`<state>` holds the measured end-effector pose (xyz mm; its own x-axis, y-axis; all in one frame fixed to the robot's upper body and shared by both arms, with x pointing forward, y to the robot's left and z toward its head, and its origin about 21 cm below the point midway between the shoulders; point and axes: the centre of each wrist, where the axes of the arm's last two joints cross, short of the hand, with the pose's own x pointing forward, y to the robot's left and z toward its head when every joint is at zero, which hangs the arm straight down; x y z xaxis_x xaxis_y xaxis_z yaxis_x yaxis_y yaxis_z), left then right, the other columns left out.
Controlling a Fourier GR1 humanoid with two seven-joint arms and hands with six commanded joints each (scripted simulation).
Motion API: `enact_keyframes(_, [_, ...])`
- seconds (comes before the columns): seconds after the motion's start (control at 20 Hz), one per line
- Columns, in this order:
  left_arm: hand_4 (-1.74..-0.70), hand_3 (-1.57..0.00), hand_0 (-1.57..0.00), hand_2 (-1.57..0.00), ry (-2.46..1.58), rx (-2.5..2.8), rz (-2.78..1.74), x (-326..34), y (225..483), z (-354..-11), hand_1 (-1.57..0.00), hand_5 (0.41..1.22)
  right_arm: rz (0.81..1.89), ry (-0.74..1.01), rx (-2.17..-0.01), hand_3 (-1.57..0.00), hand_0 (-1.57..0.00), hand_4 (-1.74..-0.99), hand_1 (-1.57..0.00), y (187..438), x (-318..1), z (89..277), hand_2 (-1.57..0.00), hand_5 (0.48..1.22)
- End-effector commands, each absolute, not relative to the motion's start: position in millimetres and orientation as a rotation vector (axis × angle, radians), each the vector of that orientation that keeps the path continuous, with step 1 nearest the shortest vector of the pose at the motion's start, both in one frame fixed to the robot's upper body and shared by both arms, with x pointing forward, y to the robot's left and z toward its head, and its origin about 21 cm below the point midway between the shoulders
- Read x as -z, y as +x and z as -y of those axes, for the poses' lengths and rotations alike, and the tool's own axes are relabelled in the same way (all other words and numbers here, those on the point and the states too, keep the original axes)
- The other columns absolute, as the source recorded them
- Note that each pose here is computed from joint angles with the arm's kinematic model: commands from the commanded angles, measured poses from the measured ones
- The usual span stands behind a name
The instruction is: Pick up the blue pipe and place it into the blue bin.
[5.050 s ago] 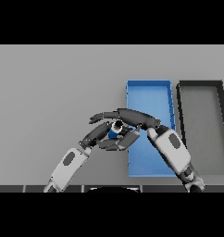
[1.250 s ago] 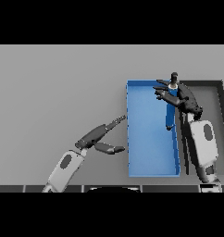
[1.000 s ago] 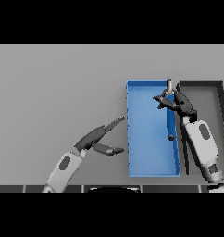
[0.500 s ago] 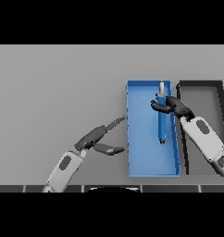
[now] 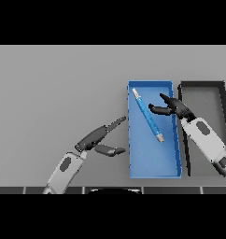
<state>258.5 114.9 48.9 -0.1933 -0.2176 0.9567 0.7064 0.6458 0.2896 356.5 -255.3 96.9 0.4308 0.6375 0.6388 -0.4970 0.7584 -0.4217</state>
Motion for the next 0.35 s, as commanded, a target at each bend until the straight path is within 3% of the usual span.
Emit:
enact_keyframes(0.0, [-0.89, 0.0, 0.0, 0.0, -0.422, 0.874, 1.553, -46.6, 258.7, -116.9, 0.0, 0.431, 0.869, -0.177, -0.724, 0.0, -0.01, -1.02, -0.01, 356.0, -96.2, 256.4, -0.01, 0.666])
enact_keyframes(0.3, [-0.88, 0.0, 0.0, 0.0, -0.425, 0.886, 1.547, -45.1, 256.5, -108.6, 0.0, 0.431, 0.873, -0.155, -0.735, 0.0, -0.01, -1.022, -0.01, 353.8, -95.4, 257.0, -0.01, 0.643])
